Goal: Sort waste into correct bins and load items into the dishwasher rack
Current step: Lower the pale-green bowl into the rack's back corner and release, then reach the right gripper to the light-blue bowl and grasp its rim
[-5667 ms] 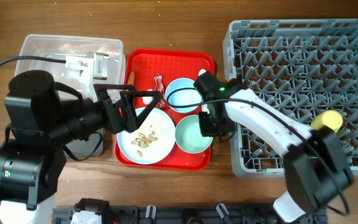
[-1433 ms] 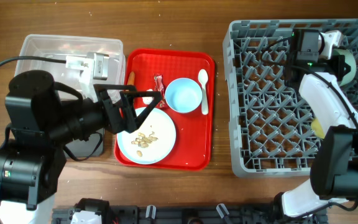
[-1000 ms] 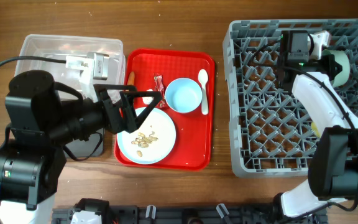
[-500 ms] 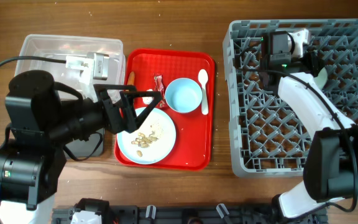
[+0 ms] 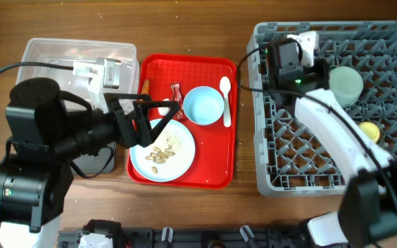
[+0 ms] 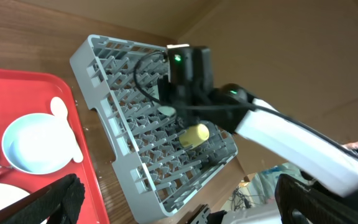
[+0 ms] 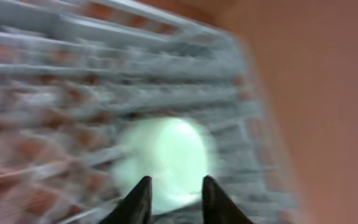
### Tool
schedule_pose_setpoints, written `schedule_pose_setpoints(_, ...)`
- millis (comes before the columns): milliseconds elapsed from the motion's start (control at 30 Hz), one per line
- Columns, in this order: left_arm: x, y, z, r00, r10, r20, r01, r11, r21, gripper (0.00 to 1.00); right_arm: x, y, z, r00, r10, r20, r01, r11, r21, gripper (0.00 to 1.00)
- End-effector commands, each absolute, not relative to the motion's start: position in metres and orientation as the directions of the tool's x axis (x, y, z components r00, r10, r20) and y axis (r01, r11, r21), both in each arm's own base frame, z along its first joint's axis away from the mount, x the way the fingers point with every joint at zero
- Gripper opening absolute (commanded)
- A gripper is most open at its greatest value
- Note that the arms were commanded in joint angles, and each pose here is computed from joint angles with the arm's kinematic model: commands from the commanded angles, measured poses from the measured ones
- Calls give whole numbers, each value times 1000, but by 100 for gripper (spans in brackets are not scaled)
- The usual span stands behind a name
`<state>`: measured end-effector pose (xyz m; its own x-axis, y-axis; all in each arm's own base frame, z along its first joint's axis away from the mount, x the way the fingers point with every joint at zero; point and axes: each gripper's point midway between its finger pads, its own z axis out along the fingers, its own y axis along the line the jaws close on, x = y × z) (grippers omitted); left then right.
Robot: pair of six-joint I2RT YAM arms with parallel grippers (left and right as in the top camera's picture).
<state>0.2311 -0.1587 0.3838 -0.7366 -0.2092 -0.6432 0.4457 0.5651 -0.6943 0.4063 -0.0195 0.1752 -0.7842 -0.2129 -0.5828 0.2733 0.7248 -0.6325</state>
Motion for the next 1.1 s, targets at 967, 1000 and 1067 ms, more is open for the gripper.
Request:
schedule_pose_setpoints(967,228,-161,389,-721,-189,-667,482,555,-678,100,378,197,42,-906,104,-411,47,988,147,38)
schedule_pose_setpoints(1000,228,-161,389,-721,-189,-667,482,555,-678,100,378,197,38,-907,109,-406,53,988,147,38)
schedule_pose_setpoints(1067,228,-161,389,-721,-189,-667,482,555,-678,100,378,198,31,-911,126,-392,72,986,150,34)
